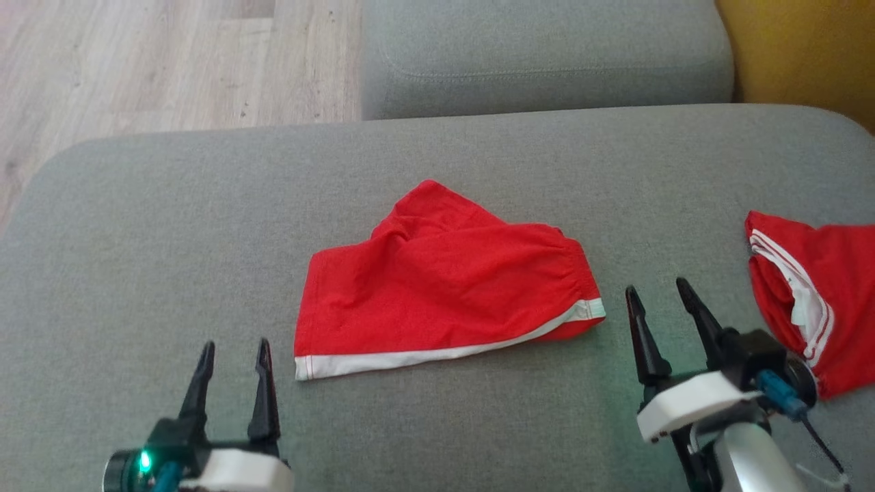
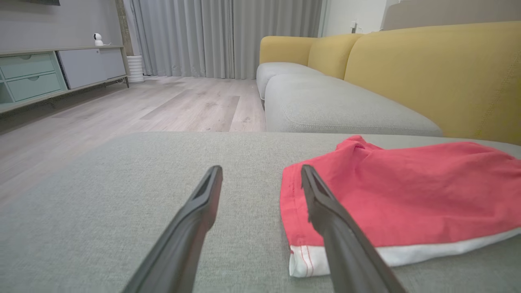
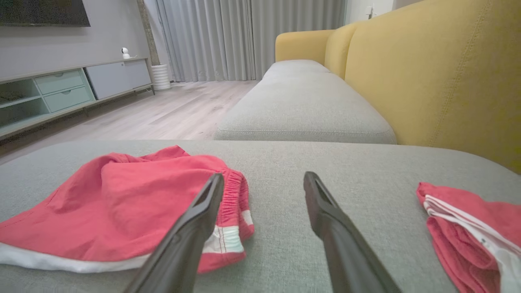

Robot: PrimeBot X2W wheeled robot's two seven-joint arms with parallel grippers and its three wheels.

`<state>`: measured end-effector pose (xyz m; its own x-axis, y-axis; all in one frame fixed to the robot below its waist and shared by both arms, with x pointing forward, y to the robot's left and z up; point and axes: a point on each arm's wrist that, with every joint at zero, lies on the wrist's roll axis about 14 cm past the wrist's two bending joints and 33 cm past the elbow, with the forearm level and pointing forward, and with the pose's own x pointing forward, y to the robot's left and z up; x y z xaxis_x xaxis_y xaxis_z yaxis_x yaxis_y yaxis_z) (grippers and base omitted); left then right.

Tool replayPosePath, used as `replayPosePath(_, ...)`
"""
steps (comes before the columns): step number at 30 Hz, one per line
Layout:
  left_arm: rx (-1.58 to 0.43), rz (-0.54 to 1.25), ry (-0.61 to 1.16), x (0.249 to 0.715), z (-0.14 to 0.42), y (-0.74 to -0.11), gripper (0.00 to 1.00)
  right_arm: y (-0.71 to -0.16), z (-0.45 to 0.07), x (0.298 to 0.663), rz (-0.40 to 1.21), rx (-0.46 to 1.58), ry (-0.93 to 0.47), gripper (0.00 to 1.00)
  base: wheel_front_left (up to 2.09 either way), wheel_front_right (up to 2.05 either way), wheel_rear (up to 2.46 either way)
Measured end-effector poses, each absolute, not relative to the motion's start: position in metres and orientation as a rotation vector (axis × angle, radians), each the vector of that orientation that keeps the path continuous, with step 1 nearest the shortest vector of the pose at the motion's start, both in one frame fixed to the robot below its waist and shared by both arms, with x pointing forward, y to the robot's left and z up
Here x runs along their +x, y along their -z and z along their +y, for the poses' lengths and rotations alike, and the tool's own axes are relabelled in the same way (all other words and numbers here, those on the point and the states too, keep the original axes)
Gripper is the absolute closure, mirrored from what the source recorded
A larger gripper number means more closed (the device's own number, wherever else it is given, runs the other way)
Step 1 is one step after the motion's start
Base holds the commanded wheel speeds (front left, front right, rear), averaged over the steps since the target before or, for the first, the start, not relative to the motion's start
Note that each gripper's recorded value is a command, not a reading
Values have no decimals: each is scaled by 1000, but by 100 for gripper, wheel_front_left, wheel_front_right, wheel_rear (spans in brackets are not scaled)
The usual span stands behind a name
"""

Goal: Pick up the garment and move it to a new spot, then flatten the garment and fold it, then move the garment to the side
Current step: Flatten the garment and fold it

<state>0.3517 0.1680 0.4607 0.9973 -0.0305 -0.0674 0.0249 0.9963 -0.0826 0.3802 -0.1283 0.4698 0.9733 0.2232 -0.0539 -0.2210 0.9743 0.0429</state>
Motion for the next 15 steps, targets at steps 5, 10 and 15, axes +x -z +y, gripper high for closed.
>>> replayPosePath(5, -79, 97, 22, 340, 169, -451, 0, -466, -128, 374, 71, 44, -223, 0, 0, 0, 0)
replayPosePath(10, -82, 107, 27, 339, 167, -448, 0, -464, -127, 374, 76, 54, -223, 0, 0, 0, 0)
replayPosePath(15, -139, 189, 56, 333, 160, -424, 0, -457, -123, 375, 99, 71, -231, 0, 0, 0, 0)
